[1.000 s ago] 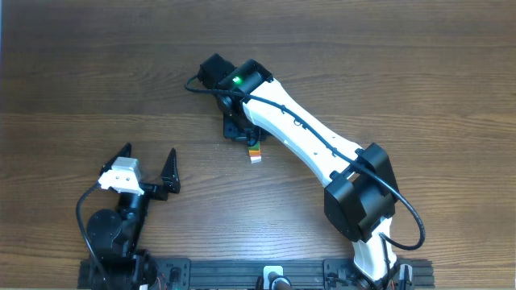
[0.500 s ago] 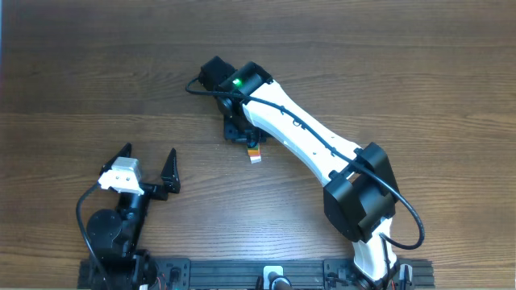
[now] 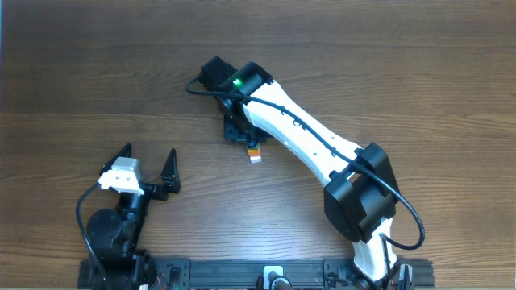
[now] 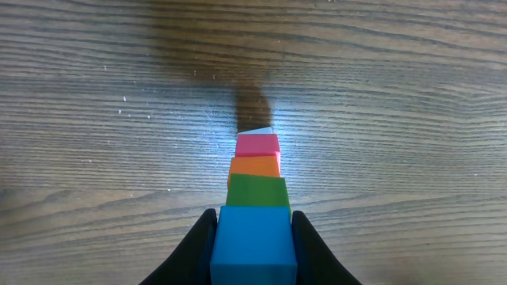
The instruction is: Stack Cubes
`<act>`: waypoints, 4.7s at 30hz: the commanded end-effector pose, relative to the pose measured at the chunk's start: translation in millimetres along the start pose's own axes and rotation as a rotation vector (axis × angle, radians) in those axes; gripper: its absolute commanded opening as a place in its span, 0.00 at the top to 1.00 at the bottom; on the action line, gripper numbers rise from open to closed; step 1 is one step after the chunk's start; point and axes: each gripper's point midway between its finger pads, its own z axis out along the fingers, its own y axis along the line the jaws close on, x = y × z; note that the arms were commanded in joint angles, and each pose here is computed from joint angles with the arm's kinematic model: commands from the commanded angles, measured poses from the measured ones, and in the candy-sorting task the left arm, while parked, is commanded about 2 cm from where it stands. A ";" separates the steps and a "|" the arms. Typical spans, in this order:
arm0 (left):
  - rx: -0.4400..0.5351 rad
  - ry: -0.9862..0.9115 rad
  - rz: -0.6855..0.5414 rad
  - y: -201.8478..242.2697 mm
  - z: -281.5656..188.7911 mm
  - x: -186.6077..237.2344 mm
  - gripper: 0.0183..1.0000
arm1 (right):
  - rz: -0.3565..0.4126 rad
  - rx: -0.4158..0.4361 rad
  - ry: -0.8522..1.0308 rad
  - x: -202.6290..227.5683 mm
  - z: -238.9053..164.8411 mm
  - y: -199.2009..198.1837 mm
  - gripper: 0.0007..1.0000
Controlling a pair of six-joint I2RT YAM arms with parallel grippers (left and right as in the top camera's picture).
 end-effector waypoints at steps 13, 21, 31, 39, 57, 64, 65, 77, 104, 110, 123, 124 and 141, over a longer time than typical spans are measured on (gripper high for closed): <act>0.013 -0.001 0.015 -2.3 0.0 0.9 0.00 | 0.005 0.039 0.036 9.0 11.7 -5.8 0.65; 0.013 -0.001 0.015 -2.4 0.0 0.9 0.00 | 0.005 0.039 0.036 9.1 11.7 -5.9 0.60; 0.013 -0.001 0.015 -2.4 0.0 1.0 0.00 | -0.003 0.039 0.036 9.1 11.7 -5.9 0.60; 0.013 -0.001 0.016 -2.4 0.0 0.9 0.00 | -0.003 0.039 0.036 9.1 11.7 -5.9 0.61; 0.013 -0.001 0.016 -2.4 0.0 0.9 0.00 | -0.009 0.031 0.028 6.8 7.8 -4.5 0.61; 0.014 -0.001 0.015 -2.5 0.0 1.0 0.00 | -0.016 0.027 0.023 5.5 3.7 -3.8 0.61; 0.013 -0.001 0.016 -2.4 0.0 0.9 0.00 | -0.016 0.026 0.022 5.3 3.5 -3.7 0.61; 0.013 -0.001 0.015 -2.4 0.0 0.9 0.00 | -0.016 0.026 0.022 5.2 3.5 -3.5 0.61; 0.013 -0.001 0.016 -2.4 0.0 0.9 0.00 | -0.041 0.007 -0.026 -3.9 -16.7 -2.0 0.01; 0.013 -0.001 0.015 -2.4 0.0 0.9 0.00 | -0.043 -0.009 -0.122 -21.7 -44.0 -17.9 0.01; 0.013 -0.001 0.015 -2.4 0.0 0.9 0.00 | 0.052 -0.048 -0.408 -81.0 -136.0 -159.7 0.01; 0.013 -0.001 0.016 -2.4 0.0 0.9 0.00 | 0.055 -0.041 -0.420 -80.7 -136.5 -169.2 0.01; 0.013 -0.001 0.015 -2.3 0.0 0.9 0.00 | 0.245 0.017 -0.946 0.5 -48.0 -266.4 0.01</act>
